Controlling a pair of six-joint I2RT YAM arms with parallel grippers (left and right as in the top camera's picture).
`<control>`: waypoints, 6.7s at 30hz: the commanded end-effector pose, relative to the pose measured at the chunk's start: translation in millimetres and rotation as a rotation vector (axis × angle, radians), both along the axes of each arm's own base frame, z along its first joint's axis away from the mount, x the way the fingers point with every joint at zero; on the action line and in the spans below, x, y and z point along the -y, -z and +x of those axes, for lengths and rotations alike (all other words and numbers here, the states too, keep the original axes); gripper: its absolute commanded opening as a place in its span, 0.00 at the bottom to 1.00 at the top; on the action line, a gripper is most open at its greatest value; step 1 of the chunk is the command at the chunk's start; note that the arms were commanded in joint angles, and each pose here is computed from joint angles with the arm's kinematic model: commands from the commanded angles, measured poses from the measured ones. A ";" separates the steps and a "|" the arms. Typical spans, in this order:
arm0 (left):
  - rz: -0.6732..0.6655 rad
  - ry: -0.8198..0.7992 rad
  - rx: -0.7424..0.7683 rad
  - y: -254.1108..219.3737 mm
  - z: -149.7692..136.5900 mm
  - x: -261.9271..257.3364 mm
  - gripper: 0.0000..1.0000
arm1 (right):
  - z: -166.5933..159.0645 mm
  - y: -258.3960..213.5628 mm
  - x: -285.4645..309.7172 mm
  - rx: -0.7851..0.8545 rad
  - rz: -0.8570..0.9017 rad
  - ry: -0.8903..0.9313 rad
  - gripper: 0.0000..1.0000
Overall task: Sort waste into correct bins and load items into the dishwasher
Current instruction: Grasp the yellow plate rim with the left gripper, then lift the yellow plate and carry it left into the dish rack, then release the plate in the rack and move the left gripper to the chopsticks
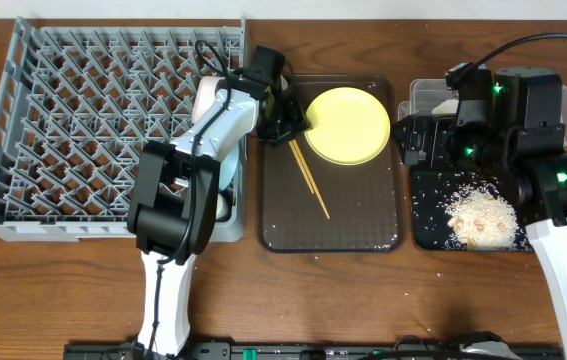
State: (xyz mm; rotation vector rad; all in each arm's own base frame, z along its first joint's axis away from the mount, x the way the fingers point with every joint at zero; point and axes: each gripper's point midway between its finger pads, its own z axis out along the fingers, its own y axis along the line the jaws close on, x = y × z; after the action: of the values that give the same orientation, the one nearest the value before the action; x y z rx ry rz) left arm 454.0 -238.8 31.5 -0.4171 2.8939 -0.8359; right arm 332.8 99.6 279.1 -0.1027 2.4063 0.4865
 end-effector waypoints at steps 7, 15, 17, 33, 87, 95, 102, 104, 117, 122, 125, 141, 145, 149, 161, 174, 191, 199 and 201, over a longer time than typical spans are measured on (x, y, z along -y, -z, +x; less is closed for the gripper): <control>0.032 0.030 0.036 23.8 -3.0 6.0 0.48 | 0.8 -2.1 0.7 0.002 0.005 0.010 0.99; 0.025 0.020 0.038 30.1 -1.2 8.1 0.50 | 0.8 -2.1 0.7 0.002 0.005 0.010 0.99; 0.021 0.009 0.019 35.8 -2.6 8.9 0.50 | 0.7 -2.2 0.6 0.002 0.005 0.010 0.99; -0.027 -0.024 -0.119 79.3 -17.7 16.0 0.54 | 0.7 -2.2 0.6 0.002 0.005 0.010 0.99; -0.368 0.031 0.294 -80.3 43.3 21.1 0.07 | 0.8 -2.1 0.7 0.002 0.005 0.010 0.99; -0.382 0.006 0.451 -151.9 53.7 -11.1 0.07 | 0.7 -2.2 0.6 0.002 0.005 0.010 0.99; -0.338 -0.047 0.597 -198.7 66.0 -72.5 0.07 | 0.8 -2.1 0.7 0.002 0.005 0.010 0.99; -0.299 -0.064 0.637 -206.9 69.4 -96.7 0.07 | 0.7 -2.2 0.6 0.002 0.005 0.010 0.99; 0.159 -0.250 0.735 -214.2 79.8 -247.6 0.08 | 0.8 -2.1 0.7 0.002 0.005 0.010 0.99; 0.403 -0.258 0.750 -214.9 74.3 -281.8 0.07 | 0.7 -2.2 0.6 0.002 0.005 0.010 0.99; 0.534 -0.275 0.758 -222.7 69.0 -301.0 0.08 | 0.8 -2.1 0.7 0.002 0.005 0.010 0.99; 1.060 -0.283 0.703 -246.9 46.4 -372.4 0.07 | 0.8 -2.1 0.7 0.002 0.005 0.010 0.99; 1.086 -0.260 0.690 -243.9 45.9 -374.2 0.07 | 0.7 -2.2 0.6 0.002 0.005 0.010 0.99; 1.101 -0.261 0.667 -233.4 49.6 -377.8 0.08 | 0.7 -2.2 0.6 0.002 0.005 0.010 0.99; 1.209 -0.133 0.636 -207.1 69.3 -352.3 0.07 | 0.7 -2.2 0.6 0.002 0.005 0.010 0.99; 1.216 -0.041 0.664 -204.6 76.3 -323.7 0.27 | 0.7 -2.2 0.6 0.002 0.005 0.010 0.99; 1.109 -0.221 0.666 -212.7 66.7 -322.7 0.78 | 0.7 -2.2 0.6 0.002 0.005 0.010 0.99; 0.947 -0.261 0.818 -282.9 36.6 -291.4 0.86 | 0.8 -2.1 0.7 0.002 0.005 0.010 0.99; 0.882 -0.261 0.847 -297.7 24.5 -277.6 0.86 | 0.8 -2.1 0.7 0.002 0.005 0.010 0.99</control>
State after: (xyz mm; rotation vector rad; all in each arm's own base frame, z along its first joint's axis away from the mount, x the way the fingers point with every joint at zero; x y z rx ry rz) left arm 493.1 63.9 277.6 -0.2299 2.1407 0.4614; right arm 332.8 99.6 279.0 -0.1026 2.4067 0.4865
